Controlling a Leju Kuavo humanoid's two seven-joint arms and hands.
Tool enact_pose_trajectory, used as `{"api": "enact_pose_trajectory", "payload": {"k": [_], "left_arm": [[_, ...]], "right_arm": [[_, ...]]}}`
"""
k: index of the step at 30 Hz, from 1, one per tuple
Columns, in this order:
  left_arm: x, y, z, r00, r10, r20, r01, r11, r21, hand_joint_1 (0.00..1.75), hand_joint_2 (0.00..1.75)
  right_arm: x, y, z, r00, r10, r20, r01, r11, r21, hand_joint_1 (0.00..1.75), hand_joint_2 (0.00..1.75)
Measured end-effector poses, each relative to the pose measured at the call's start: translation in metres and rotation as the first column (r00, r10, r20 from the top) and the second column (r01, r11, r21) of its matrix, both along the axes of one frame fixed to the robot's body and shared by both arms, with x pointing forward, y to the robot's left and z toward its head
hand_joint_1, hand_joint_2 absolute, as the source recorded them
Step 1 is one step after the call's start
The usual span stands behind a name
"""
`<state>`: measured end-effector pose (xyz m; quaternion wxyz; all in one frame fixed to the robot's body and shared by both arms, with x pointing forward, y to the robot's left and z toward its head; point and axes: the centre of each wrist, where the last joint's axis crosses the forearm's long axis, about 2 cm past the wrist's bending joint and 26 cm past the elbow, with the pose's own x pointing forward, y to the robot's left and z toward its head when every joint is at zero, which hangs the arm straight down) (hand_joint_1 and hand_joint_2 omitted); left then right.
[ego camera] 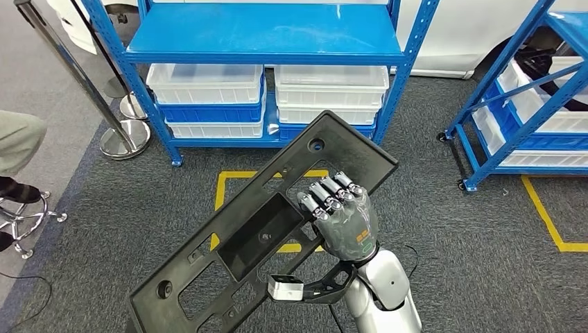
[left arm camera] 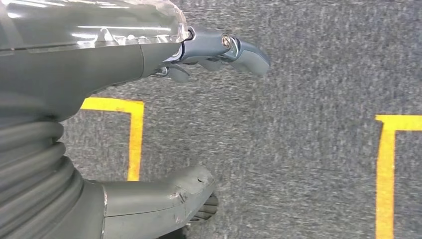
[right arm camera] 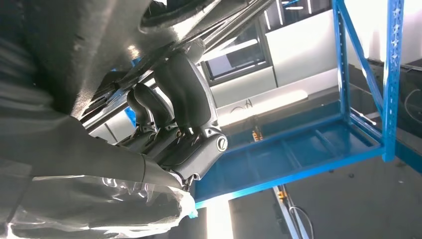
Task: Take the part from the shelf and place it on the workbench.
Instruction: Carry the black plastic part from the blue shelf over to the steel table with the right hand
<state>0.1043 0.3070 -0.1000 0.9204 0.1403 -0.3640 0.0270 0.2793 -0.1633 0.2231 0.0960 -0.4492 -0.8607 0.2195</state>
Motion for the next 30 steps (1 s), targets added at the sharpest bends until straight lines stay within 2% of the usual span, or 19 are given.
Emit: {"api": "enact_pose_trajectory", "payload": {"k": [9,17,30], "left_arm": [[0.001,-0.001,0.000,1.000,-0.011,-0.005,0.011,1.000,-0.003,0.00,1.75],[0.012,-0.001,0.003,1.000,-0.021,0.015,0.021,1.000,0.000,0.00,1.75],[0.009,-0.003,0.002,1.000,-0.019,0.015,0.019,1.000,-0.002,0.00,1.75]], "right_arm": [[-0.001,0.000,0.000,1.000,-0.010,-0.006,0.010,1.000,0.004,1.75,1.75],[-0.001,0.000,0.000,1.000,-0.018,-0.014,0.018,1.000,0.016,1.75,1.75],[-0.003,0.006,0.000,0.999,0.003,-0.033,-0.002,0.998,0.057,1.75,1.75]]}}
